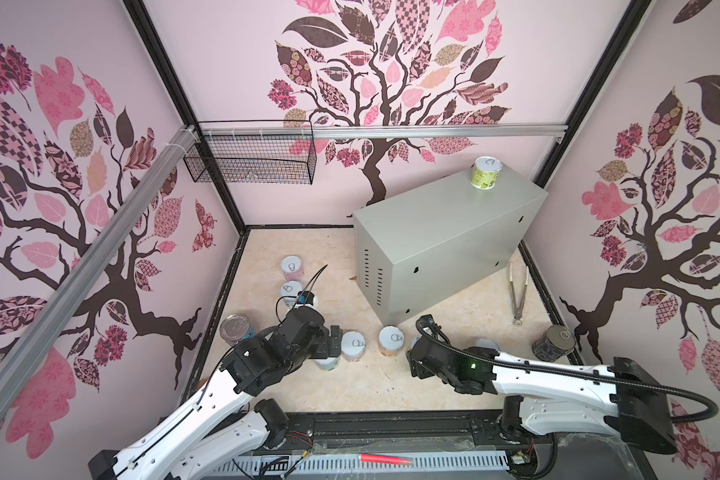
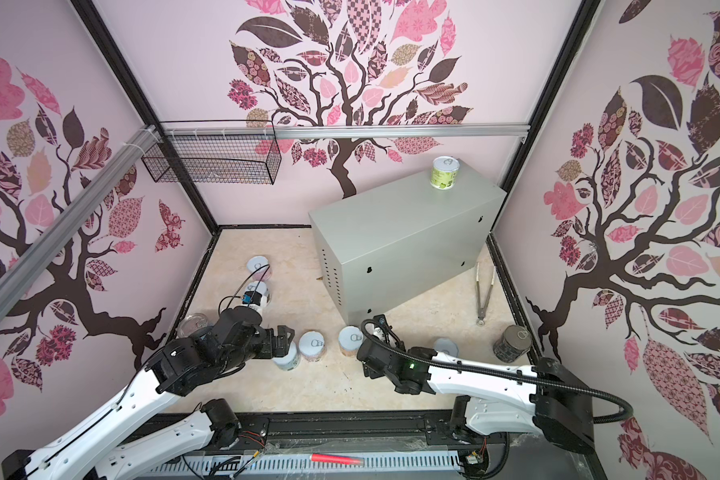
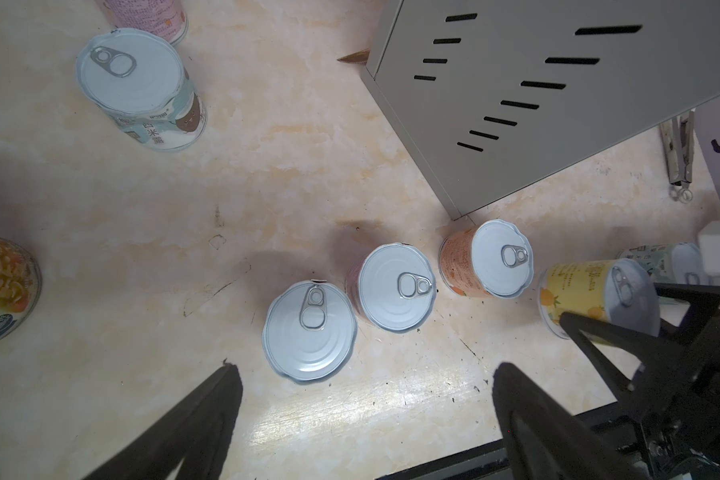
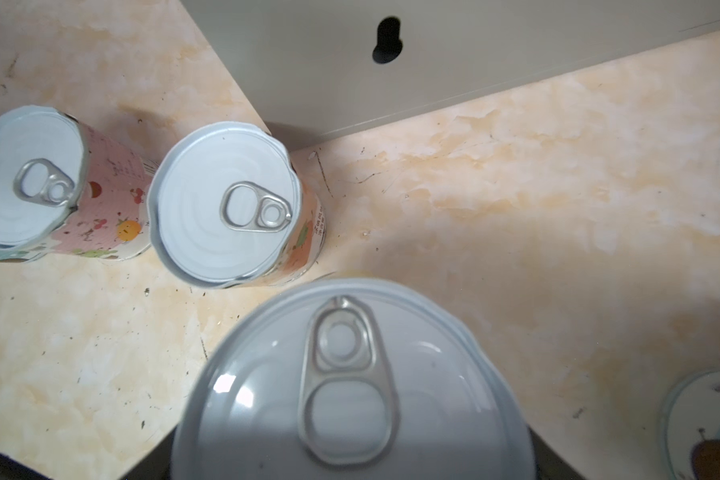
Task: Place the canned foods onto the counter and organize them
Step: 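Lift the yellow can with the right gripper up over the cabinet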
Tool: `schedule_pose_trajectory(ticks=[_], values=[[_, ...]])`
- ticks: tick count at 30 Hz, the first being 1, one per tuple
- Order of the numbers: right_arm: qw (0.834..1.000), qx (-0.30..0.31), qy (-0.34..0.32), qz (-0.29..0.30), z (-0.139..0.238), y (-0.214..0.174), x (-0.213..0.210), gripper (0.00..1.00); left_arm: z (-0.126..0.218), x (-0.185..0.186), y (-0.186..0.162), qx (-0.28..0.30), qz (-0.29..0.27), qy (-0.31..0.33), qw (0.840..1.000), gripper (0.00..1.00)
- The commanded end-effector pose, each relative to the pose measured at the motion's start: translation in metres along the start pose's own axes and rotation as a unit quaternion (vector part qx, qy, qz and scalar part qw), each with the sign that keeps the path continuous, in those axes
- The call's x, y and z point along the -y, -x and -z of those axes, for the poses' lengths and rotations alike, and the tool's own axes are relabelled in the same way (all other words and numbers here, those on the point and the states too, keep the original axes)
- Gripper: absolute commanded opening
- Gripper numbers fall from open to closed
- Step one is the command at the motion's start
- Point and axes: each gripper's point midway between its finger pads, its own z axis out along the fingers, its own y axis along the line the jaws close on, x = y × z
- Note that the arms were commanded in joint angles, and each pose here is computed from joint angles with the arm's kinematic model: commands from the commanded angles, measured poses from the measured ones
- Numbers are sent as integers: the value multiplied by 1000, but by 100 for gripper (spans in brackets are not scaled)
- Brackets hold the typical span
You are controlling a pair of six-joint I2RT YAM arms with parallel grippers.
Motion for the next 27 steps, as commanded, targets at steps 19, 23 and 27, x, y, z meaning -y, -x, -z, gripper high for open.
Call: schedule_pose_trajectory(ticks=[19, 23, 27], values=[[994, 94, 5, -46, 118, 74, 31, 60, 50, 1, 28, 20, -21, -5, 1000, 98], [990, 128, 7, -54, 138, 90, 38, 60, 65, 5, 39, 43, -22, -23, 999, 98], [985, 163, -4, -49, 158, 111, 44, 60, 78, 6, 50, 56, -32, -22, 998, 98]])
